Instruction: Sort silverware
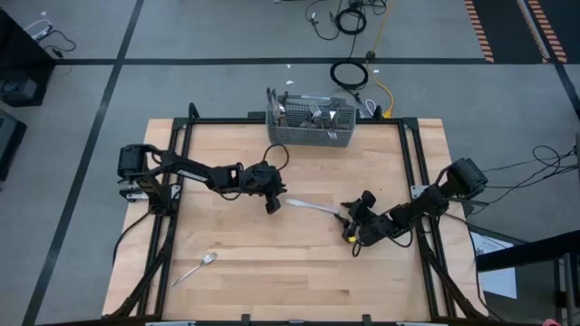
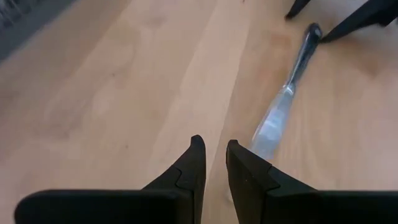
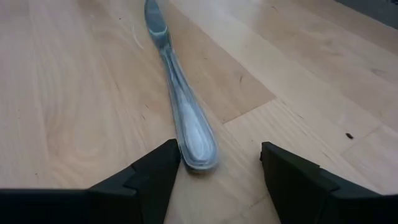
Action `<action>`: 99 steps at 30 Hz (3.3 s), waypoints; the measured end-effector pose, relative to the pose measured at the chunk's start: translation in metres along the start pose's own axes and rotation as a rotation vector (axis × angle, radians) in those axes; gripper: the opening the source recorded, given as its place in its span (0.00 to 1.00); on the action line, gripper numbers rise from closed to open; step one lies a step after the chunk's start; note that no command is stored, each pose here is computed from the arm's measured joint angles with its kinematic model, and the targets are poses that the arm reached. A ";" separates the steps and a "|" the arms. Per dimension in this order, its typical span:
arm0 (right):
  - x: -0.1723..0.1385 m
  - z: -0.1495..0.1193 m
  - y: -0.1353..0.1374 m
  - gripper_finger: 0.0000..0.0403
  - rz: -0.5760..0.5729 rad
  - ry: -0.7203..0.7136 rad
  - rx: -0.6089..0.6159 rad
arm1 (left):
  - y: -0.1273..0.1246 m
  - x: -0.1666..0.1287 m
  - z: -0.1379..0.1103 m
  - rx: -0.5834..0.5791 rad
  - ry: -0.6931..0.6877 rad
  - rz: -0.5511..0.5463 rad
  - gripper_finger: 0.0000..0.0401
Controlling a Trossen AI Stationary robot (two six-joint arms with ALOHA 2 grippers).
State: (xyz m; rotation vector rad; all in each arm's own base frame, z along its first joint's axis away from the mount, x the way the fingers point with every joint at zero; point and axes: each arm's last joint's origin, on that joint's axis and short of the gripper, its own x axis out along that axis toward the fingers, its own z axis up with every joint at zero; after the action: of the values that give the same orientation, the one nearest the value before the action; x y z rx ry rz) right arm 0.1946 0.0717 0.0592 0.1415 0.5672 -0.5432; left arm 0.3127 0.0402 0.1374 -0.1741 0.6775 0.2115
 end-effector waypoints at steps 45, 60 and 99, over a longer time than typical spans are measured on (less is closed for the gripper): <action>0.001 0.022 -0.015 0.52 0.013 -0.023 -0.089 | 0.003 0.033 -0.028 -0.124 0.076 0.030 0.17; 0.001 0.015 -0.018 0.52 0.060 0.093 -0.273 | 0.019 0.031 -0.007 -0.247 0.020 0.033 0.17; 0.002 0.016 -0.019 0.52 0.018 0.057 -0.222 | -0.020 0.046 -0.024 0.114 0.057 -0.162 0.17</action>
State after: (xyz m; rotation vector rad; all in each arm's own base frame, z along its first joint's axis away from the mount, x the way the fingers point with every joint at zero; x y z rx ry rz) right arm 0.1933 0.0503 0.0719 -0.0491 0.6768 -0.4567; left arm 0.3383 0.0220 0.0920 -0.1256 0.7260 0.0122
